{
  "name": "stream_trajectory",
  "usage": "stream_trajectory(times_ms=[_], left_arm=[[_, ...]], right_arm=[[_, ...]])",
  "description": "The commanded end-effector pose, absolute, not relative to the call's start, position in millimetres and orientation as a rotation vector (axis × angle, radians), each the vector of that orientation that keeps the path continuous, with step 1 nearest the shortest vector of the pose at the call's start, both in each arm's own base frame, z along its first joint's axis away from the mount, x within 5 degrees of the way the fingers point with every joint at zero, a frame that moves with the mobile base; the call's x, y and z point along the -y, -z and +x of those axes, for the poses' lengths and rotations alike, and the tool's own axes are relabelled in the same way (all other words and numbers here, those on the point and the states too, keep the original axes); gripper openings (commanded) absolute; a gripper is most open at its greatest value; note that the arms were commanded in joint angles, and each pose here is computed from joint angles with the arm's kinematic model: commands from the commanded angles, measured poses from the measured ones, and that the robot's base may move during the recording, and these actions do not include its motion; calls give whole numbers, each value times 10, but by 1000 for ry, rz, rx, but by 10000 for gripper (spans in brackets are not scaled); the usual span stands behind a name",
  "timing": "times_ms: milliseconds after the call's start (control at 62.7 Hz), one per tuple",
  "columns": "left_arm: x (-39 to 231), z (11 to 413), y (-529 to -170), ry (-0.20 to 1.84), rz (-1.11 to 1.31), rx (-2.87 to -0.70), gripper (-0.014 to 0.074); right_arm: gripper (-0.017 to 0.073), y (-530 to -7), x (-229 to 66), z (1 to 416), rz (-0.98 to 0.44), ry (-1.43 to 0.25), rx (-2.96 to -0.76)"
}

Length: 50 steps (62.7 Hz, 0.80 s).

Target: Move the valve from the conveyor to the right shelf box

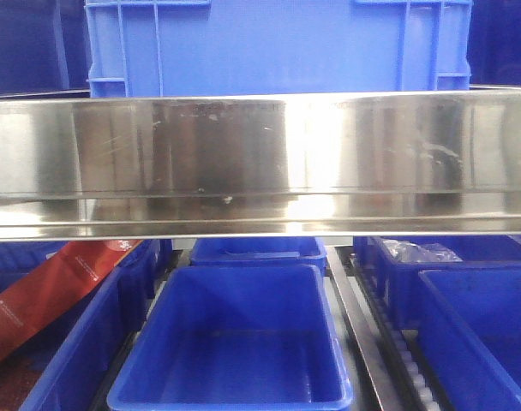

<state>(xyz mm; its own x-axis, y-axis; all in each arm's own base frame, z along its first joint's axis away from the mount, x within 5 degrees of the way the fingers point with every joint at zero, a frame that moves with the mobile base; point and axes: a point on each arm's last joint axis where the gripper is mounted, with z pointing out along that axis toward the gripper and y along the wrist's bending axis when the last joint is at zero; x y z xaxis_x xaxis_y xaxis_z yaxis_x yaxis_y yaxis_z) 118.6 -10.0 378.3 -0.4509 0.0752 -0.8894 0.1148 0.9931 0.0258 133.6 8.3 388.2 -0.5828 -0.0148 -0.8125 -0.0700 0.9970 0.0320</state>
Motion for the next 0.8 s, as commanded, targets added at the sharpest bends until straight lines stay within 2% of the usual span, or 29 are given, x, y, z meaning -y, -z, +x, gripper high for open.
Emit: stream_trajectory(times_ms=[0,782], left_arm=[[100,1183,-3852,50,123,-1978,-111],[100,1184,-3854,50,123,-1975,-111]], right_arm=[[-163,-3964,-74,1336,-62,-59,-2114],[-163,-3982,-73,1348,-61,-58,-2090]])
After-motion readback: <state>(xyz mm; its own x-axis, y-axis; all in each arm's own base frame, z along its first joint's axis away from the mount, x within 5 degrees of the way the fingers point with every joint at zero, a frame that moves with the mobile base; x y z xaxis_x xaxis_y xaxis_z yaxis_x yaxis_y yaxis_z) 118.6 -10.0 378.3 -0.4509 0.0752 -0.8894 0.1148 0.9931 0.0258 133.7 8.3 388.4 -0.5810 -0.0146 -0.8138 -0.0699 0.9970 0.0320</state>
